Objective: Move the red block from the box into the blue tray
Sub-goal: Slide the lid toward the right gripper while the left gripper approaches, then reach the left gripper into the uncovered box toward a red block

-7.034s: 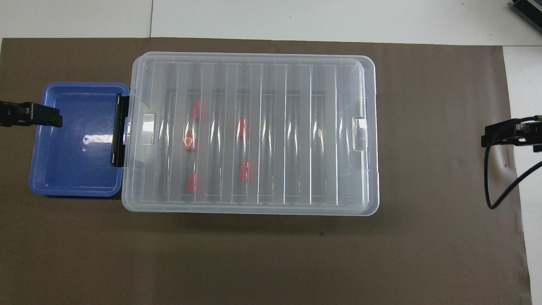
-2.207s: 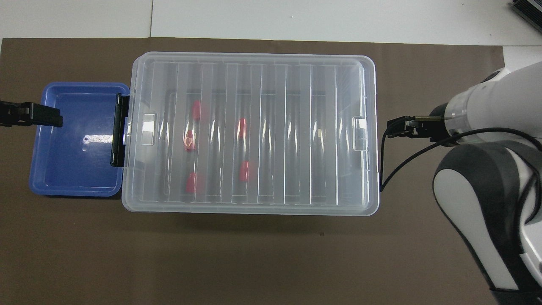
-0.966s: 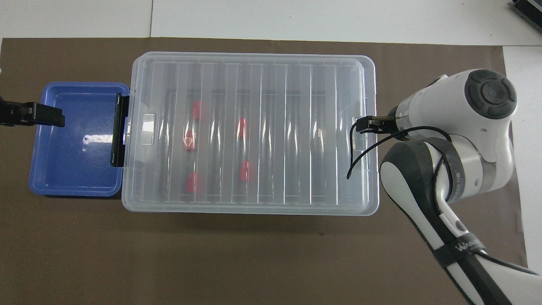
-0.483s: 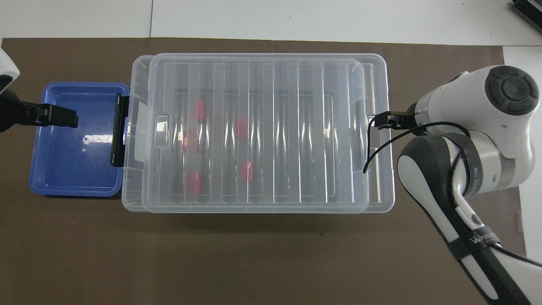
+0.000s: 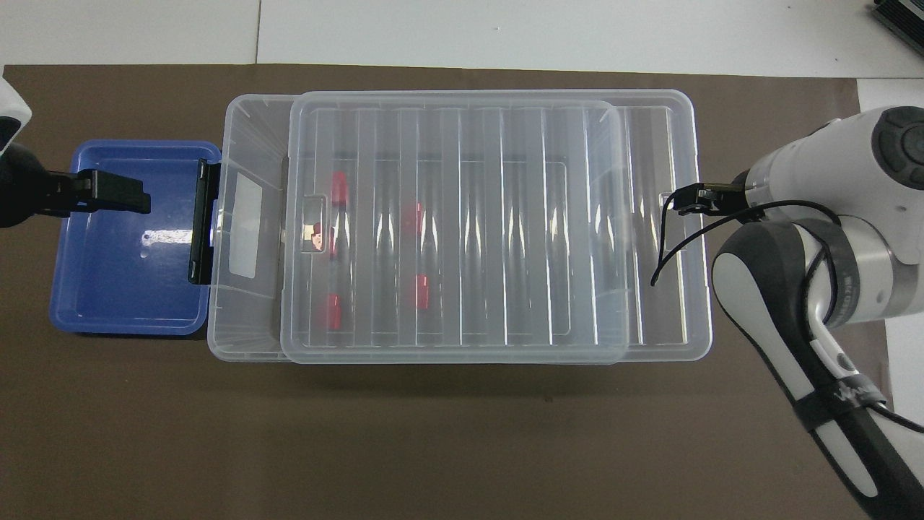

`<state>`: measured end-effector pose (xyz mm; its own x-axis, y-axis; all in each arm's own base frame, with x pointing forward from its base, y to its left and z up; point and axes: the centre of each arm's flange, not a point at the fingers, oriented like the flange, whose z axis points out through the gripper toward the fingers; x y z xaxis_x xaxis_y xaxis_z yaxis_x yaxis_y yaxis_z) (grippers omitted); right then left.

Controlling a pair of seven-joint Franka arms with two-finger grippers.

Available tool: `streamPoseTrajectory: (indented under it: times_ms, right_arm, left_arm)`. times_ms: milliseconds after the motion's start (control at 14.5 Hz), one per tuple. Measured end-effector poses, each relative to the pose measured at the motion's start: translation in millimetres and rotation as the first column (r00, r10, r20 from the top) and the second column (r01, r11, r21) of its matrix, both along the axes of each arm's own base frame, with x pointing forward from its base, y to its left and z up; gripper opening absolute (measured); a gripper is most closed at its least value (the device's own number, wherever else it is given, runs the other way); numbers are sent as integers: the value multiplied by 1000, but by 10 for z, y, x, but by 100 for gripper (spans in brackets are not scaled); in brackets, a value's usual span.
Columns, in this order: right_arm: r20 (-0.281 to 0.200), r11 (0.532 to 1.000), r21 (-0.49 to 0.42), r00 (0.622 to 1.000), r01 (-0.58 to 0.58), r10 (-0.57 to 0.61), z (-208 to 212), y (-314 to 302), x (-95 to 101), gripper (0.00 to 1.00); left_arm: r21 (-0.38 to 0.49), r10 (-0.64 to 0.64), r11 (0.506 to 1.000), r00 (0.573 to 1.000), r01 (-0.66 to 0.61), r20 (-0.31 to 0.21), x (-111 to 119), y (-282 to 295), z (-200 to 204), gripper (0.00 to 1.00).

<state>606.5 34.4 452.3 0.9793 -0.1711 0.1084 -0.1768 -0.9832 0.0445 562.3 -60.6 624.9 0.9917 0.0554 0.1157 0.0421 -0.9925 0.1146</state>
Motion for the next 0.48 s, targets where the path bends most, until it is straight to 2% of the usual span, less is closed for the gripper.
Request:
streamPoseTrajectory:
  times_ms: [138,276,483]
  right_arm:
    - [1,1000,-26,1000,4,-4,3,-107,6,100]
    - [2,999,-39,1000,7,-7,6,-169,8,100]
    - [-2,999,-44,1000,30,-30,3,-323,8,100]
  left_arm:
    - [-49,98,994,995,-97,25,27,-126,47,100]
    - [-69,142,988,989,-139,33,15,-370,55,100]
    - [-32,124,992,991,-122,57,-48,-832,2,100]
